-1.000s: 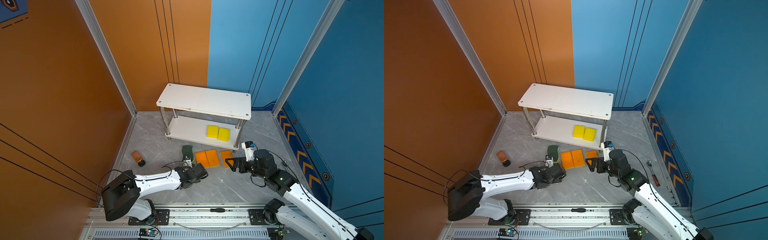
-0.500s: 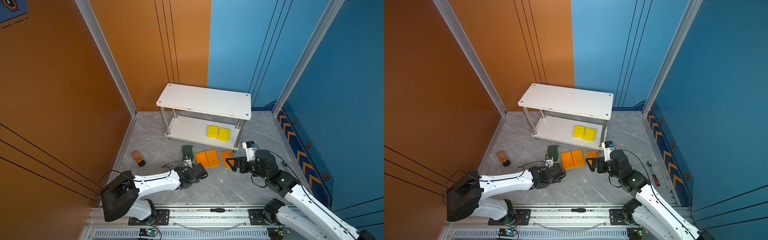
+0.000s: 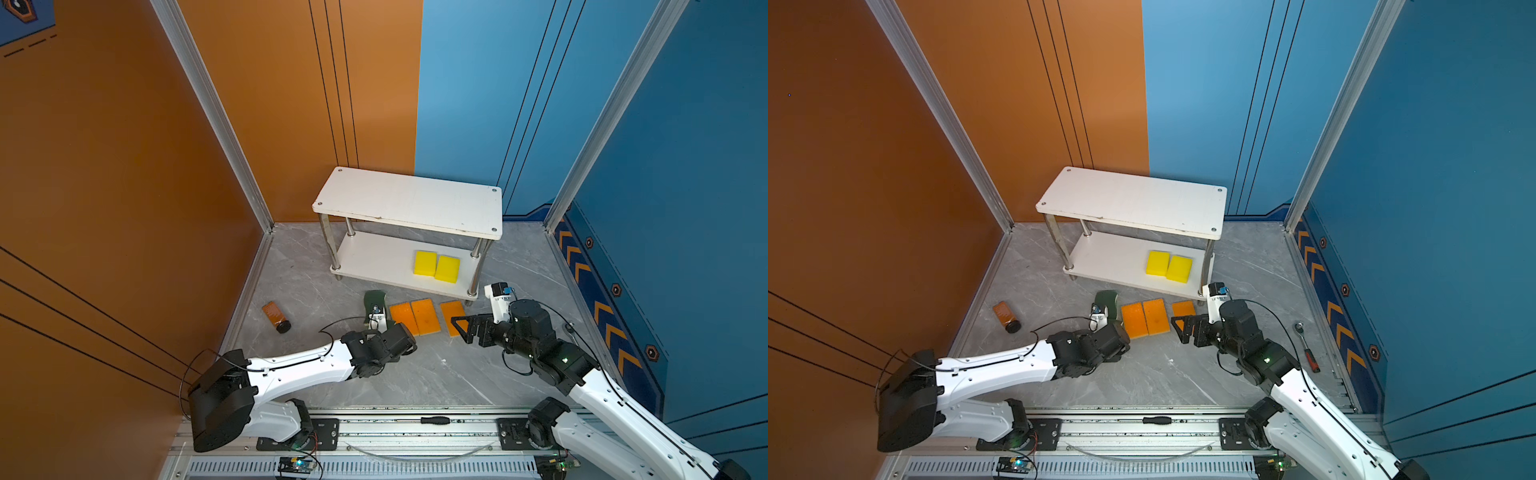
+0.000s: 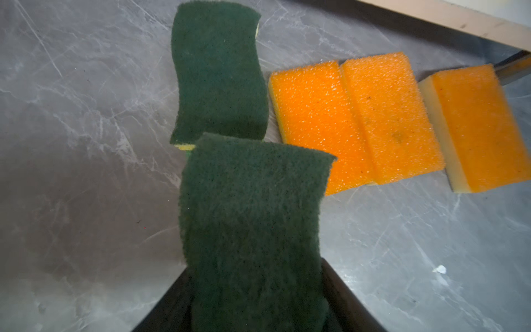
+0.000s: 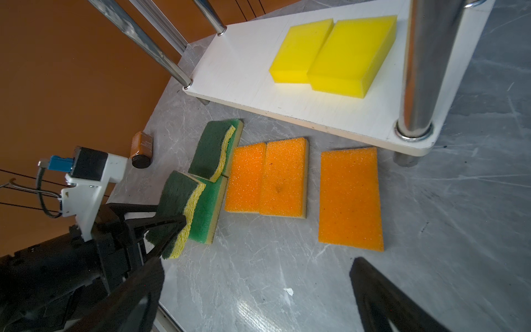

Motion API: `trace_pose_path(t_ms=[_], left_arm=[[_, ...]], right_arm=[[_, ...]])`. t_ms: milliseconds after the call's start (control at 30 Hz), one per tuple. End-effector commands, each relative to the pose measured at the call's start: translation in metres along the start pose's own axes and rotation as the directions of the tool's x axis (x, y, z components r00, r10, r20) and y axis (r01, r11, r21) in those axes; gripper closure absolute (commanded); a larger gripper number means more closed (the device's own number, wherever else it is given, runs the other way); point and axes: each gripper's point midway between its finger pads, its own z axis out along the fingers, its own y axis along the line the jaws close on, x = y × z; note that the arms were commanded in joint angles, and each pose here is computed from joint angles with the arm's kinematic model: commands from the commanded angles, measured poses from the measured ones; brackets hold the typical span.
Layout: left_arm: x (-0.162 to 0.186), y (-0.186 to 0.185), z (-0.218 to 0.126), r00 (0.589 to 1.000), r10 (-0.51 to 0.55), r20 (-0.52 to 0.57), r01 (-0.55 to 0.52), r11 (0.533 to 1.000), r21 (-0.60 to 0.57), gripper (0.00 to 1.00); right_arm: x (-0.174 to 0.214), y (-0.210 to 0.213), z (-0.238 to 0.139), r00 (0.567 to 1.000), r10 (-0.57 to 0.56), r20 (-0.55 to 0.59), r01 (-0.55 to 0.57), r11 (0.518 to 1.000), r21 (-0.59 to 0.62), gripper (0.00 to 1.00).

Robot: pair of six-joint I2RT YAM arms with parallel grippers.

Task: Place and organize the cleaning sponges onto the shelf
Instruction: 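Lower the left gripper onto the nearer green scrub sponge and close it, then lift the green scrub sponge and carry it toward the lower shelf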

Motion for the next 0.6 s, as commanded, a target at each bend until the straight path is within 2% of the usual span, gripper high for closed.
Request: trace_pose_path(t_ms=[0, 333, 567], left_arm=[[-0.025, -0.008, -0.019, 0.995, 0.057, 0.077, -0.058, 0.998, 0.011, 0.39], [-0.077, -0.015, -0.034, 0.981, 0.112, 0.157, -0.117, 0.993, 0.024, 0.38], [-0.112, -0.026, -0.029, 0.976, 0.103, 0.19, -0.126, 0.986, 0.11, 0.39]], right_arm=[[-0.007, 0.003, 0.0, 0.999, -0.017, 0.031, 0.017, 1.0, -0.001, 0.0], [-0.009, 0.003, -0.002, 0.999, -0.02, 0.04, 0.02, 1.0, -0.001, 0.0], [-0.01, 0.005, -0.004, 0.999, -0.023, 0.037, 0.023, 1.0, -0.004, 0.0]])
